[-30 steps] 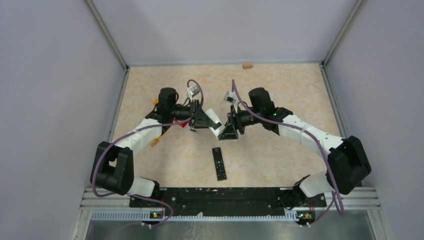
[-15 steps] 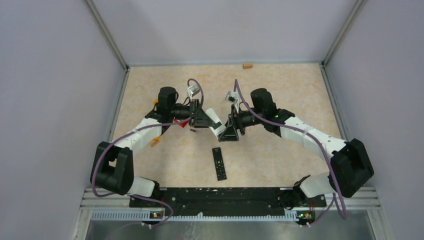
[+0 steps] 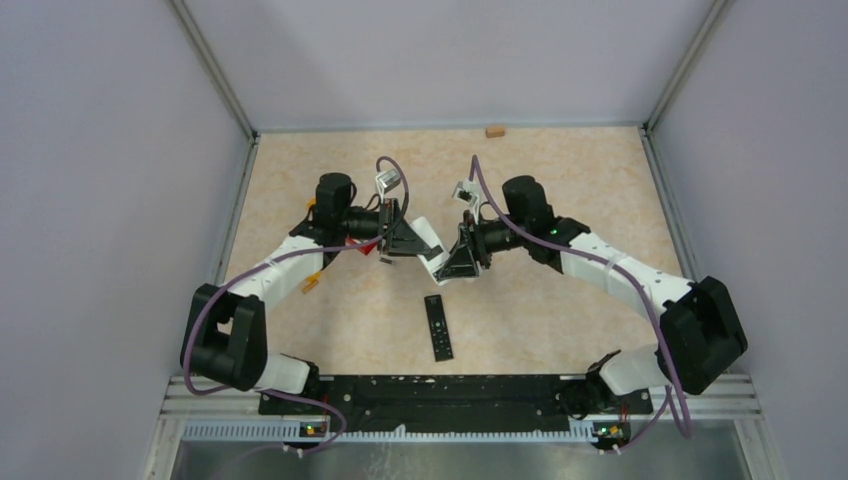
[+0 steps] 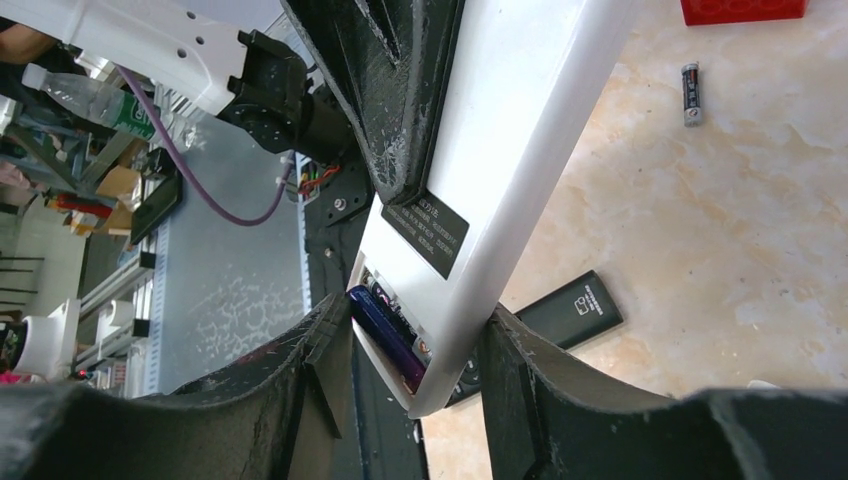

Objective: Load the batteries into the remote control

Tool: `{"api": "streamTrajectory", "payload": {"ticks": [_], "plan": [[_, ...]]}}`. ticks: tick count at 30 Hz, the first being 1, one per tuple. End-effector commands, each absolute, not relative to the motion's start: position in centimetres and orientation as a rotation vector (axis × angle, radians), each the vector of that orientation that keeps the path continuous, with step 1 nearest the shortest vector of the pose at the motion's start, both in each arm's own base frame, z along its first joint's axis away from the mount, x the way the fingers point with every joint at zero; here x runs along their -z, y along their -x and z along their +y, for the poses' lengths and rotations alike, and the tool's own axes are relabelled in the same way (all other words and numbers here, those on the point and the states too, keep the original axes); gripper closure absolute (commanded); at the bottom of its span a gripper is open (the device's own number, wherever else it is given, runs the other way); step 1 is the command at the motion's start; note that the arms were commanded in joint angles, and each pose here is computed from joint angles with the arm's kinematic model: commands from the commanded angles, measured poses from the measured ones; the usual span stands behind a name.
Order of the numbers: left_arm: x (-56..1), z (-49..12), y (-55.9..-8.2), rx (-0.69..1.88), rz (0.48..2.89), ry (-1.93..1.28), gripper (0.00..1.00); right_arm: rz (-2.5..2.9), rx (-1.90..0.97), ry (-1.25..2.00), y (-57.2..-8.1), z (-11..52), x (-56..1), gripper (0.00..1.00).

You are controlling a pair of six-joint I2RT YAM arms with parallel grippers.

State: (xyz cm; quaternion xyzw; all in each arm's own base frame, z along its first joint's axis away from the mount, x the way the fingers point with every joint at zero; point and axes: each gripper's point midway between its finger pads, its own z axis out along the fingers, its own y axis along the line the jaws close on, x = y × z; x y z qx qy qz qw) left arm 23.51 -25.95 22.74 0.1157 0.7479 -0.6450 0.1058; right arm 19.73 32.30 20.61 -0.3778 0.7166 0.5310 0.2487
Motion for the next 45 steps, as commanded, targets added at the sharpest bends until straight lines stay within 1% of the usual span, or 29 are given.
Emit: {"api": "streamTrajectory", "payload": {"ticks": [1, 5, 10, 12, 15, 16, 17, 20, 26, 28, 30, 32, 36, 39, 40, 43, 45], "plan": [[-24.0, -26.1, -25.4, 1.799, 2.139, -0.322, 1.0, 1.813, -1.508, 1.116, -19.1, 33.1, -22.5, 0.61], [-24.5, -26.1, -25.5, 1.808, 2.127, -0.321, 1.0, 1.845, -1.485, 1.127, -19.3, 33.0, -21.6, 0.66], [-24.7, -26.1, -25.5, 1.818, 2.126, -0.316, 1.0, 1.884, -1.46, 1.134, -19.7, 33.0, -20.6, 0.8], [-24.8, -26.1, -25.5, 1.82, 2.124, -0.317, 1.0, 1.888, -1.46, 1.136, -19.8, 33.0, -20.5, 0.83], [-24.6, -26.1, -25.6, 1.819, 2.124, -0.32, 1.0, 1.896, -1.458, 1.132, -19.8, 33.1, -20.4, 0.81], [-24.6, -26.1, -25.6, 1.818, 2.121, -0.324, 1.0, 1.896, -1.46, 1.128, -19.9, 33.1, -20.5, 0.78], [-24.6, -26.1, -25.6, 1.817, 2.119, -0.33, 1.0, 1.898, -1.462, 1.122, -19.9, 33.1, -20.7, 0.7], [-24.6, -25.9, -25.6, 1.798, 2.094, -0.361, 1.0, 1.894, -1.469, 1.087, -20.1, 33.2, -21.5, 0.53], [-25.6, -25.0, -26.1, 1.734, 2.007, -0.384, 1.0, 1.816, -1.46, 0.945, -21.6, 32.4, -24.6, 0.25], [-26.0, -24.5, -26.4, 1.7, 1.978, -0.366, 1.0, 1.808, -1.42, 0.857, -22.8, 32.0, -25.5, 0.21], [-26.3, -24.0, -26.6, 1.669, 1.95, -0.354, 1.0, 1.814, -1.374, 0.765, -24.0, 31.6, -26.1, 0.2], [-26.5, -23.5, -26.9, 1.626, 1.924, -0.339, 1.0, 1.845, -1.315, 0.655, -25.4, 31.2, -26.1, 0.21], [-26.8, -22.4, -27.7, 1.518, 1.885, -0.283, 1.0, 1.953, -1.161, 0.431, -28.4, 29.9, -24.7, 0.29], [-26.5, -21.0, -29.2, 1.354, 1.881, -0.167, 1.0, 2.028, -1.029, 0.291, -30.1, 28.4, -22.9, 0.33], [-26.3, -20.3, -29.9, 1.277, 1.882, -0.121, 1.0, 2.088, -0.963, 0.24, -30.7, 27.8, -21.4, 0.36], [-25.5, -17.2, -31.6, 1.023, 1.879, 0.045, 1.0, 2.257, -0.749, 0.06, -32.2, 25.4, -17.6, 0.49], [-25.5, -15.5, -31.9, 0.921, 1.844, 0.115, 1.0, 2.366, -0.688, -0.013, -32.1, 25.0, -14.8, 0.6]]}}
